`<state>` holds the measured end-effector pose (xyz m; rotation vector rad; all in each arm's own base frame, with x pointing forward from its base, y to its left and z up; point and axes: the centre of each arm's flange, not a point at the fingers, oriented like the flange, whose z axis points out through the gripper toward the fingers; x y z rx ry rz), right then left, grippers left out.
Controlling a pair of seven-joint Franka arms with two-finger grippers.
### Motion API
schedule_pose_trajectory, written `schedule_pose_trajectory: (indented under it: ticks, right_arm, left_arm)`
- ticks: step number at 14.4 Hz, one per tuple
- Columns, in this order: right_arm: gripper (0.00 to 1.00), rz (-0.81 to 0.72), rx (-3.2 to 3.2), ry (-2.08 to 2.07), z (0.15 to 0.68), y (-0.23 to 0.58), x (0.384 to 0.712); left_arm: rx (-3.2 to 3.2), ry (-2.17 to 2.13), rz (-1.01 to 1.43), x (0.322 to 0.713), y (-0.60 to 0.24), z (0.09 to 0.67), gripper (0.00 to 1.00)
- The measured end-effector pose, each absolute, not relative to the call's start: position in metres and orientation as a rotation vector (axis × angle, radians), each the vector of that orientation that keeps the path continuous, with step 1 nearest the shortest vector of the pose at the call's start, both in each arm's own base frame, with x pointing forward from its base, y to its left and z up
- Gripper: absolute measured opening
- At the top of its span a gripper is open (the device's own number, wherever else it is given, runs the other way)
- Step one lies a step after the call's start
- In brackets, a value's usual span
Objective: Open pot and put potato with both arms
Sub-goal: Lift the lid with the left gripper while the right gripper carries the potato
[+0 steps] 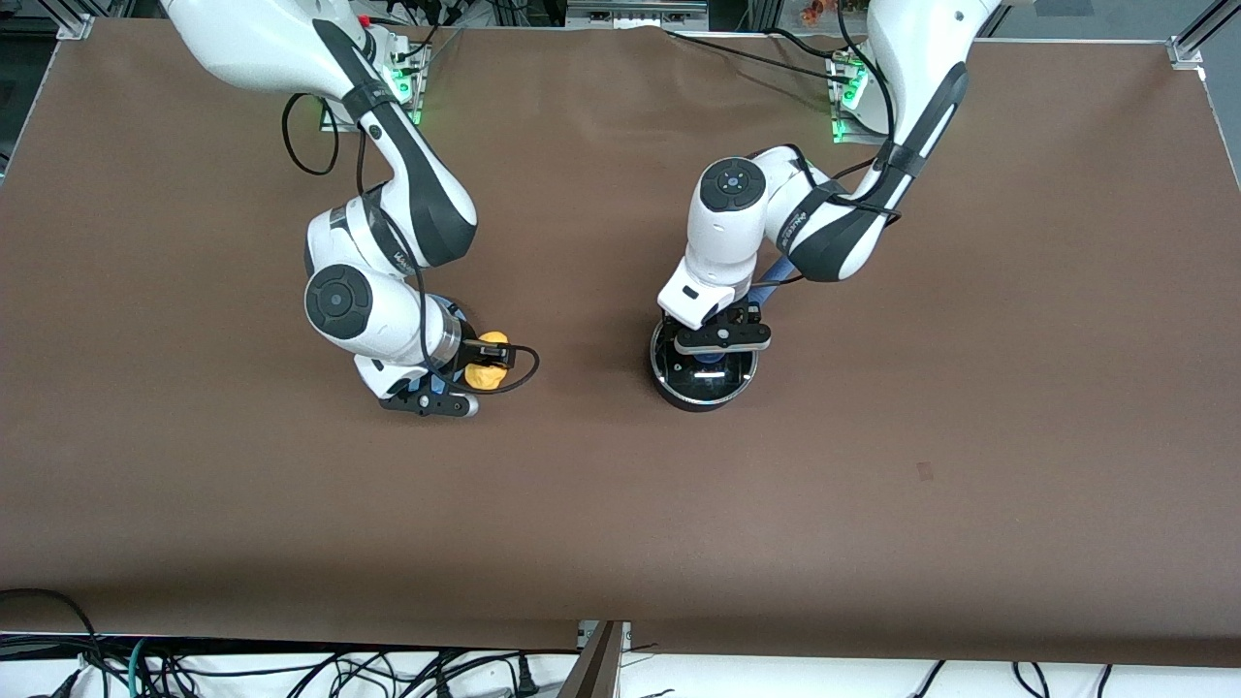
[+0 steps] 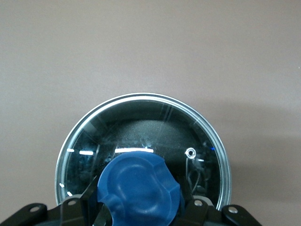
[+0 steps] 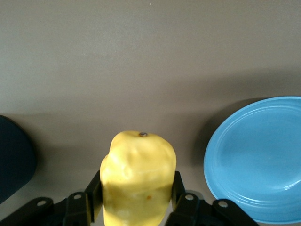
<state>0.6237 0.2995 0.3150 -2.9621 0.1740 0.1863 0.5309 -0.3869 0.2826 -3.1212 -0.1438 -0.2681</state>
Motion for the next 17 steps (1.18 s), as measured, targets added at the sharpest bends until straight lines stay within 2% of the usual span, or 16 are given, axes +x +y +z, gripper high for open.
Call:
schedule_pose_trajectory:
  ticks: [9,17]
  right_arm:
    - [0.59,0.186,-2.952,0.23,0.316,0.306,0.623]
    - [0.59,0.065,-2.813,0.636,0.323,0.401,0.597]
  left_arm:
    - [-3.115,-0.151,-0.242,0.546,-0.357,0.331,0.66]
    - [-3.153,0.017,-0.077,0.583,-0.215,0.427,0.66]
